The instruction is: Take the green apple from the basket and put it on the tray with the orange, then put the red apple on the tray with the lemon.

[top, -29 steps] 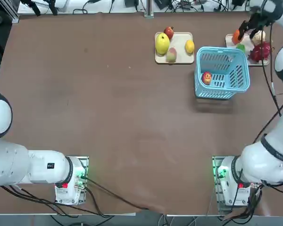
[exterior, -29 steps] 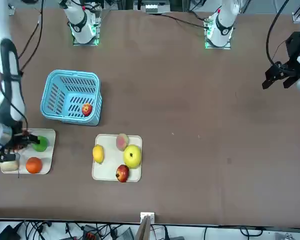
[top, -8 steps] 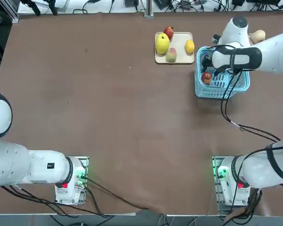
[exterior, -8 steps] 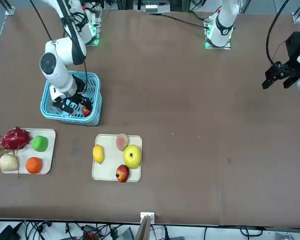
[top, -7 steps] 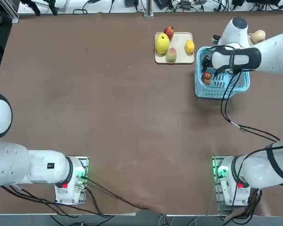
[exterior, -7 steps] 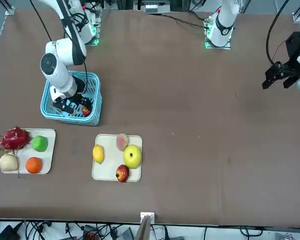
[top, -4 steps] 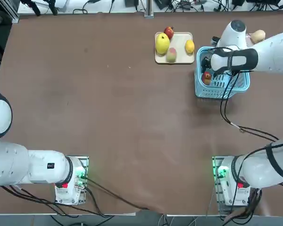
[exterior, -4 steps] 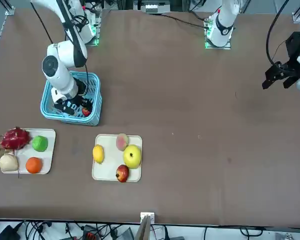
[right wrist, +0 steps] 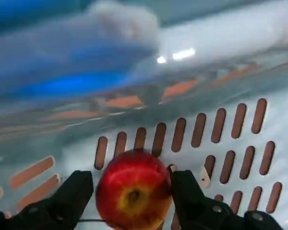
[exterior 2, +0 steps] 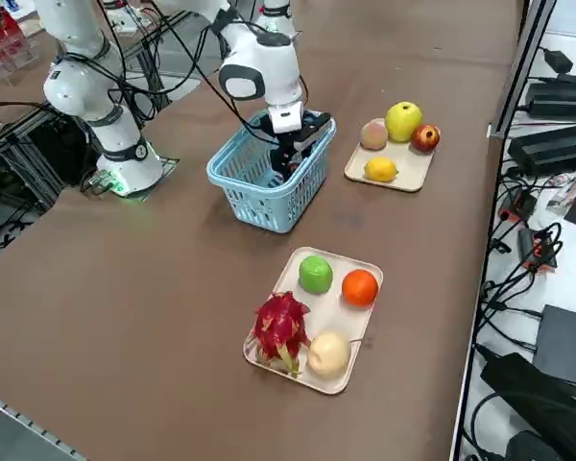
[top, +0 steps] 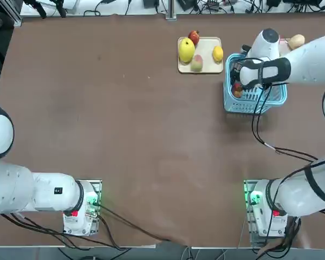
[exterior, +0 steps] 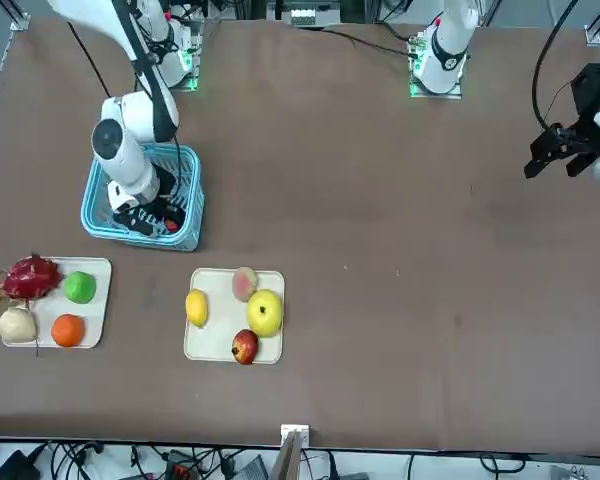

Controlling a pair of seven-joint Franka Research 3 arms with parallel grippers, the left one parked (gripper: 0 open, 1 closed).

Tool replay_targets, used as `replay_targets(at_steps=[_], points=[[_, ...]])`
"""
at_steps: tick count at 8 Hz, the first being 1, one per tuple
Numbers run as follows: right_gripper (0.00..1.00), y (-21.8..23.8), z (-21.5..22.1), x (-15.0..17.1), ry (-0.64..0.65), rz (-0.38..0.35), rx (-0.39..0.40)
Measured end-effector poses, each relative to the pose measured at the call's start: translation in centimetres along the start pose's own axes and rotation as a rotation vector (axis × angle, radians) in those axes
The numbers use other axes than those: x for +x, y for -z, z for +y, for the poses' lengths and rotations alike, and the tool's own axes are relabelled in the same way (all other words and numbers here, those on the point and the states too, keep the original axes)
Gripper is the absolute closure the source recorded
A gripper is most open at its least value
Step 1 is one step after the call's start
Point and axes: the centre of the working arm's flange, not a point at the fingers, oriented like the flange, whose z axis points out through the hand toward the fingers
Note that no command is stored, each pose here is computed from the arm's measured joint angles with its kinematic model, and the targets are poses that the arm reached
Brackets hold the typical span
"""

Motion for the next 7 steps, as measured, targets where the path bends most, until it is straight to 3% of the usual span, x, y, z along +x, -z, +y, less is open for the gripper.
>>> replay_targets(at_steps=[6,7], points=[[0.00,-1.5,0.0,0.0,0.000,0.009,0.002],[0.04,-1.5,0.0,0.0,0.000,0.011,0.003]])
